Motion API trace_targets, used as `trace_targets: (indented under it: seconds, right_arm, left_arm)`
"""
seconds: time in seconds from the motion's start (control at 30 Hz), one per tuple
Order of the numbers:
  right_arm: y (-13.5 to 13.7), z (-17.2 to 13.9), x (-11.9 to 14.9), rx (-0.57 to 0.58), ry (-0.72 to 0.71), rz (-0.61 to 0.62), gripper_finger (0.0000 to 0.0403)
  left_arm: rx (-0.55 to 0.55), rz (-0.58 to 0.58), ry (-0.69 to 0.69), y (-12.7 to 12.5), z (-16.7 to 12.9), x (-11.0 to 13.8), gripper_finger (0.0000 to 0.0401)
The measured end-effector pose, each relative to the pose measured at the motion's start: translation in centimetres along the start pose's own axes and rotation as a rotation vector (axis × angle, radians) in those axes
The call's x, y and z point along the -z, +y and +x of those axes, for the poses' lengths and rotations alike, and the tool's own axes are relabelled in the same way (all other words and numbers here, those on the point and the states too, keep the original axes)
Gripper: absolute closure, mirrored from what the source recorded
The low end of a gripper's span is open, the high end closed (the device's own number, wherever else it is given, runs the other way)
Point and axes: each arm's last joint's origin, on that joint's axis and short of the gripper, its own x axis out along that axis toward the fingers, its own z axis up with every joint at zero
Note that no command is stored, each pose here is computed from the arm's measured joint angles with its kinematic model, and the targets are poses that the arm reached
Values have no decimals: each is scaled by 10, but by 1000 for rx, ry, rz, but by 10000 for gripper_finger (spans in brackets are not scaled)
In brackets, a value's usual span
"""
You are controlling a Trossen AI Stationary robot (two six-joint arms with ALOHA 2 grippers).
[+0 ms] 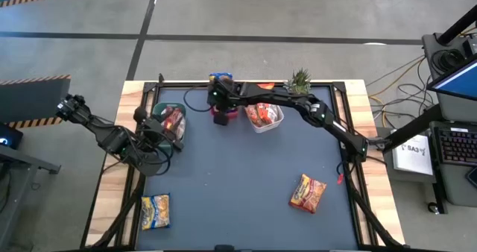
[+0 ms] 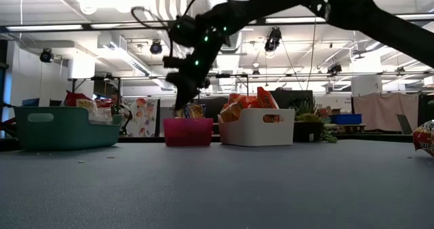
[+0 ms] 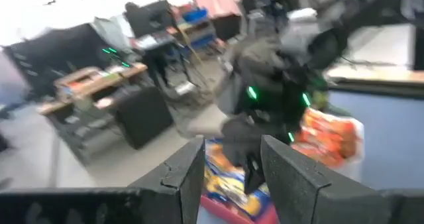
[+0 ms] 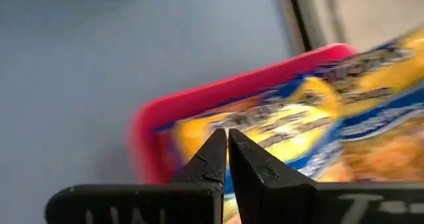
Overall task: Sort Maruchan noodles
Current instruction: Put the right blue noodle pack into the red bin, then put the blue noodle pack into the red bin
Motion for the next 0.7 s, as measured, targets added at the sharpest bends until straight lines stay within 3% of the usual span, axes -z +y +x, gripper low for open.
trace_targets:
  seconds: [0.17, 0.4, 0.7]
  right_arm:
    - [16, -32, -1, -175, 29, 24, 394]
    - [55, -83, 19, -288, 110, -11, 394]
    - [104, -141, 68, -356, -81, 17, 394]
  left_arm:
    - [145, -51, 109, -5, 0, 3, 270]
    - [364, -199, 333, -17, -3, 10, 270]
    - [487, -231, 698, -64, -4, 37, 270]
